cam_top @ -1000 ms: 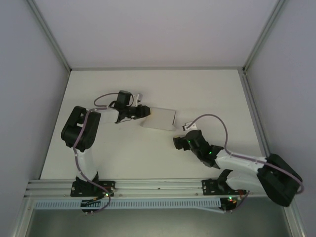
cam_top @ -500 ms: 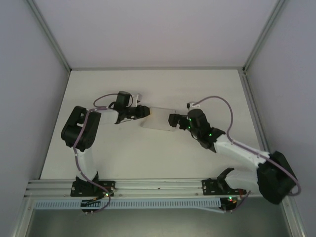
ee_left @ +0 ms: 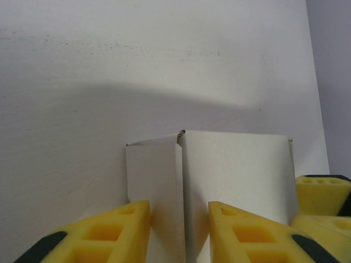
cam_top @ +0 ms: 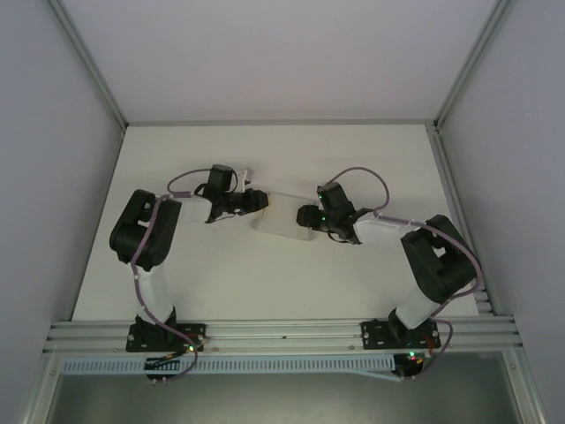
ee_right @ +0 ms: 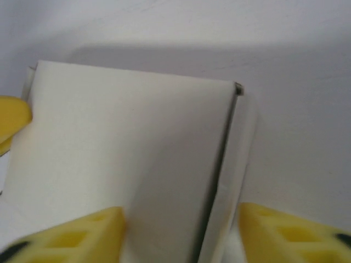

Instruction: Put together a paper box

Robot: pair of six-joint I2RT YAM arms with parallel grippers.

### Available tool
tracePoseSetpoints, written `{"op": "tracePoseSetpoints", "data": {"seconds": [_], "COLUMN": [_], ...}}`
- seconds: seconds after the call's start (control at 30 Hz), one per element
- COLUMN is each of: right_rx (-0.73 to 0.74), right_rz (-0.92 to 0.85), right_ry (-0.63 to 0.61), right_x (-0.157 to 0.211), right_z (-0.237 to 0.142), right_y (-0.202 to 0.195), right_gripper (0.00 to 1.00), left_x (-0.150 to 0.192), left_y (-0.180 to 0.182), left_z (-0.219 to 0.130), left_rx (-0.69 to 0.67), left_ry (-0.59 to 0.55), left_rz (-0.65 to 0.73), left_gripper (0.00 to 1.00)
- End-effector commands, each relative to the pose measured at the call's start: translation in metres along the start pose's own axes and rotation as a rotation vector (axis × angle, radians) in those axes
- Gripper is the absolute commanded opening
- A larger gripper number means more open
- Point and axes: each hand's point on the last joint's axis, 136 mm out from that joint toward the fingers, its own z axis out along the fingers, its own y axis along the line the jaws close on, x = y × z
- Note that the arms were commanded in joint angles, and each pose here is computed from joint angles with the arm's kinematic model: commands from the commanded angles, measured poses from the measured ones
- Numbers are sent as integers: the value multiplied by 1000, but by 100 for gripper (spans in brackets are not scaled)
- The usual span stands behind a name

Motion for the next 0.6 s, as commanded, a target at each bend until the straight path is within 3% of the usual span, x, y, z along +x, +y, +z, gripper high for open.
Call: {"op": "tracePoseSetpoints", "data": {"seconds": [0.0,0.1,0.17,0.2,0.27,0.33,0.47,0.57], "right_rx": [10,13,5,-4,5,14,7,-32], "right_rz": [34,29,21,10,2,-8,21,80], "right_ry": [16,2,-14,-23,-41,-60,-107,-103], "right_x": [4,1,-4,-7,-13,-19,-27,-22], "right_z": [3,0,-3,-6,-12,-19,-38,-43], "right_y": [-8,-8,-6,-2,0,1,1,1], "right_gripper": [34,26,26,30,51,61,99,100], "left_x": [40,42,44,45,48,49,49,46], "left_y": [45,46,47,47,49,51,52,47], "left_z": [4,3,3,3,2,1,-5,-10], "left_rx": [-129,-131,-133,-134,-136,-134,-57,55], "left_ry": [96,100,103,104,107,103,78,45], "left_rz": [-109,-106,-107,-105,-109,-121,-170,-225], "left_gripper": [31,29,25,25,22,17,12,12]}}
